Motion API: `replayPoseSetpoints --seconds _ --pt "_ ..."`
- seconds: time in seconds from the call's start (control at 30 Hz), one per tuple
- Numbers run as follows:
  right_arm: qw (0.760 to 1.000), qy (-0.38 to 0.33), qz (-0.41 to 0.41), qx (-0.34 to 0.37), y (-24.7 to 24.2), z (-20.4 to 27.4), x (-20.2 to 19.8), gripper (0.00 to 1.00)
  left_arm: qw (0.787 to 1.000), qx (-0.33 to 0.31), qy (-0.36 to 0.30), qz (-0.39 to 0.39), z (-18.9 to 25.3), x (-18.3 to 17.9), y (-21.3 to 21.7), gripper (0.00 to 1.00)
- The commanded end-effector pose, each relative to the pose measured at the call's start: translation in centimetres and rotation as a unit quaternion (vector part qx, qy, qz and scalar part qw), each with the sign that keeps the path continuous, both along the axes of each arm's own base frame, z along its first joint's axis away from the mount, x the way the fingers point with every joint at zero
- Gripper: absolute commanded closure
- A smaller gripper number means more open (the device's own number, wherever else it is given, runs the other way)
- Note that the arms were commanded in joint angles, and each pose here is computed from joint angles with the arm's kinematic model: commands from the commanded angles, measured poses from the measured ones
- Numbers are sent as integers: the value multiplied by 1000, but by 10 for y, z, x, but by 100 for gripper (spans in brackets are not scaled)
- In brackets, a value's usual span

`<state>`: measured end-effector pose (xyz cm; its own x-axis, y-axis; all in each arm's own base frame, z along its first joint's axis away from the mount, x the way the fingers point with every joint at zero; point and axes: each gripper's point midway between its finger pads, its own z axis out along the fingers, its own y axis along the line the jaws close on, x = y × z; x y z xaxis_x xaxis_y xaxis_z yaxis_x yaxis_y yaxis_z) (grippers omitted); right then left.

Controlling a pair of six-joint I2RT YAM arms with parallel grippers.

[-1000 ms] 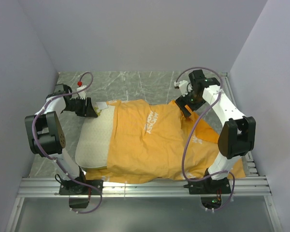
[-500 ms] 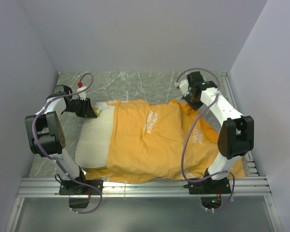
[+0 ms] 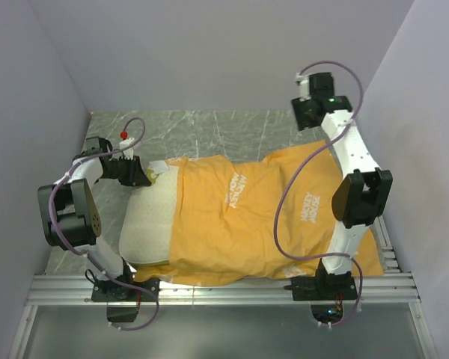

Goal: Put the pillow into the pillowcase

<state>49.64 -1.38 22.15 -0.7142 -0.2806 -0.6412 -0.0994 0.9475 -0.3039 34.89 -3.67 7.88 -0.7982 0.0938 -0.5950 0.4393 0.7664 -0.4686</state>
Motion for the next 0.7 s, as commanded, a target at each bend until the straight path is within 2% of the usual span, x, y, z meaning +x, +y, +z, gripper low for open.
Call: replayPoseSetpoints --seconds 0.0,0.1,0.27,0.43,0.67 --pt "980 26 135 141 132 16 -51 38 1000 -22 6 -4 9 -15 -14 75" --pt "959 67 197 192 199 -1 -82 40 1000 -28 6 -6 10 -16 -20 75" --pt "941 123 220 224 256 -37 -82 40 999 -28 11 -17 3 -21 -32 75" --pt "933 160 190 260 281 -69 -68 38 999 -32 15 -17 0 -23 -37 75" --pt "936 195 154 250 285 -115 -64 37 999 -34 15 -19 -1 -22 -40 74"
